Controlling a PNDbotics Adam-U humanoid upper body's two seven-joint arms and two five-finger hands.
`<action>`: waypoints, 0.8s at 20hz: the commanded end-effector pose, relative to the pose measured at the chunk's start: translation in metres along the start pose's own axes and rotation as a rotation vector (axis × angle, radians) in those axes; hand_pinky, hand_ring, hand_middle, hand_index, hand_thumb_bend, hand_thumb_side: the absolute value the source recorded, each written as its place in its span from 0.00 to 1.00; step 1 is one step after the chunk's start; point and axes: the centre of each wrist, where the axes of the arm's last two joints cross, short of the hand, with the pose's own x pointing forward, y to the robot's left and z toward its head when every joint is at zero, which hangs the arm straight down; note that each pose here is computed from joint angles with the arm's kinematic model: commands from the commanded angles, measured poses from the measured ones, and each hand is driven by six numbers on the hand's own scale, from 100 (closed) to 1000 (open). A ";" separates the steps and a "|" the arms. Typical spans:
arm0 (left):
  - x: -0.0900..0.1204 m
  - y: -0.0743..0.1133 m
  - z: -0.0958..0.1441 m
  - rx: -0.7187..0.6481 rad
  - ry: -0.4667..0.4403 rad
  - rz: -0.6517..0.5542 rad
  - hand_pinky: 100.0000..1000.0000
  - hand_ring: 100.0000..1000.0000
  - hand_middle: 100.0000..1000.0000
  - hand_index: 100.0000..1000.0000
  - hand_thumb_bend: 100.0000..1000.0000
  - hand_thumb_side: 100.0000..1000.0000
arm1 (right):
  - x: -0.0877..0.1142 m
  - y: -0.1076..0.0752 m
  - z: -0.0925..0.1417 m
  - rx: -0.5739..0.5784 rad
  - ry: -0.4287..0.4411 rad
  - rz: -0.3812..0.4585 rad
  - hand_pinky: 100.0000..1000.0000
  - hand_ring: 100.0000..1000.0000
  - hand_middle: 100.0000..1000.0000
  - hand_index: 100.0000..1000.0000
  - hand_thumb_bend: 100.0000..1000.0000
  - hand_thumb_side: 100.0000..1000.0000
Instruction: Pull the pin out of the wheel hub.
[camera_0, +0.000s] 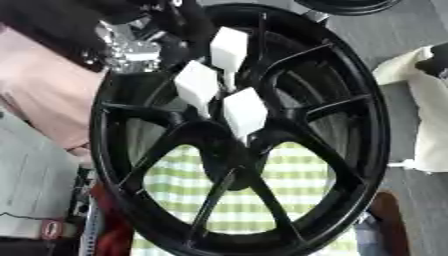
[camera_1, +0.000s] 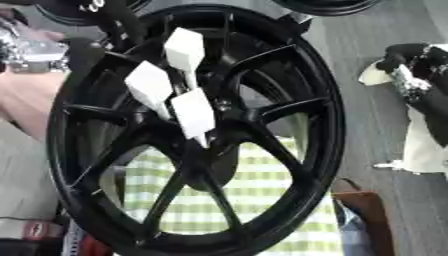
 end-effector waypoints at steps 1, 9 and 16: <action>0.003 0.004 0.001 -0.013 0.024 -0.035 0.87 0.80 0.84 0.92 0.03 0.40 | 0.005 -0.003 -0.002 0.006 -0.014 0.004 0.90 0.71 0.53 0.66 0.13 0.28; 0.001 0.001 -0.001 -0.020 0.036 -0.061 0.85 0.77 0.78 0.91 0.07 0.35 | 0.003 -0.001 -0.002 0.006 -0.008 -0.007 0.90 0.71 0.53 0.66 0.13 0.28; -0.004 -0.001 -0.005 -0.024 0.056 -0.059 0.85 0.78 0.79 0.91 0.08 0.35 | 0.003 0.001 -0.002 0.006 -0.007 -0.015 0.90 0.71 0.53 0.66 0.13 0.28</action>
